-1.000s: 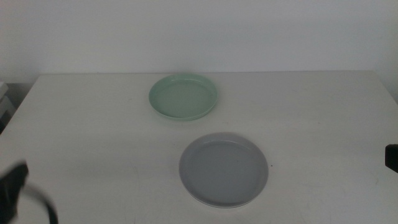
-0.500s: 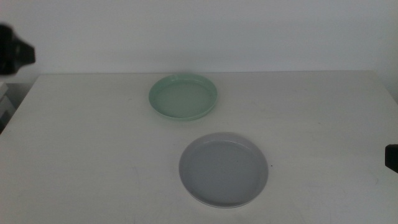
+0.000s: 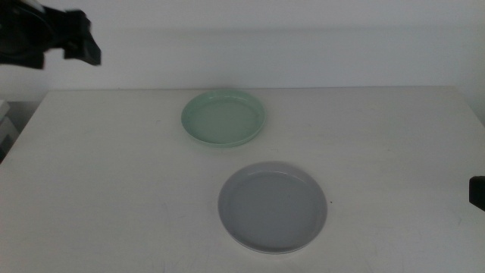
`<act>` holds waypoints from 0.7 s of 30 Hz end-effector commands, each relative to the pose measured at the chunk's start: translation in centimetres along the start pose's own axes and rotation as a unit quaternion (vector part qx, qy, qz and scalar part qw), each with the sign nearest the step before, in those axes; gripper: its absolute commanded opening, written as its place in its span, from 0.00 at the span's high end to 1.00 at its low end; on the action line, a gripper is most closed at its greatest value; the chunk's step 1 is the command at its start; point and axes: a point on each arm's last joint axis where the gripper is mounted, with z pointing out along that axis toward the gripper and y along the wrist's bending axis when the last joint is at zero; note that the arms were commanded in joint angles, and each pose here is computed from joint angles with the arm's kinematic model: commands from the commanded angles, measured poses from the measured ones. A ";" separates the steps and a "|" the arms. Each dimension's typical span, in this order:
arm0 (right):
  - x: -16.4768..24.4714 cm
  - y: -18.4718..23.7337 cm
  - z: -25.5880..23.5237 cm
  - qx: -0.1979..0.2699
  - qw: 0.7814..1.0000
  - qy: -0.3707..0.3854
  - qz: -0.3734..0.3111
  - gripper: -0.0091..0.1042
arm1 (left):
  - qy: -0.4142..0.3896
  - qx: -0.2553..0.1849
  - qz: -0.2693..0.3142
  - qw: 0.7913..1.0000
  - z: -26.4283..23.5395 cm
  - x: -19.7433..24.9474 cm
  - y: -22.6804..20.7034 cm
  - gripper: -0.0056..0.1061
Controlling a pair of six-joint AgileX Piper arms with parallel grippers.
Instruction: Stack the three bowls on top of each other.
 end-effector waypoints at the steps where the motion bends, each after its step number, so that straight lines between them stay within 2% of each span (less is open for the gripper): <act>1: -1.2 -0.1 -0.4 0.010 0.999 -0.038 -0.002 0.44 | -0.055 0.011 -0.017 0.998 -0.2 -1.6 -0.2 0.07; 3: -1.2 -0.1 -0.4 0.010 0.999 -0.038 -0.002 0.44 | -0.040 0.026 -0.031 0.998 1.9 -1.7 -0.2 0.07; 6: -1.2 -0.1 -0.4 0.010 0.999 -0.038 -0.002 0.44 | -0.019 0.049 -0.022 0.998 4.9 -2.4 -0.4 0.07; 14: -1.2 -0.1 -0.4 0.010 0.999 -0.038 -0.002 0.44 | 0.007 0.061 -0.023 0.998 14.2 -6.2 -1.3 0.07; 21: -1.2 -0.1 -0.4 0.010 0.999 -0.038 -0.002 0.44 | 0.039 0.075 -0.014 0.996 21.4 -5.8 -3.3 0.07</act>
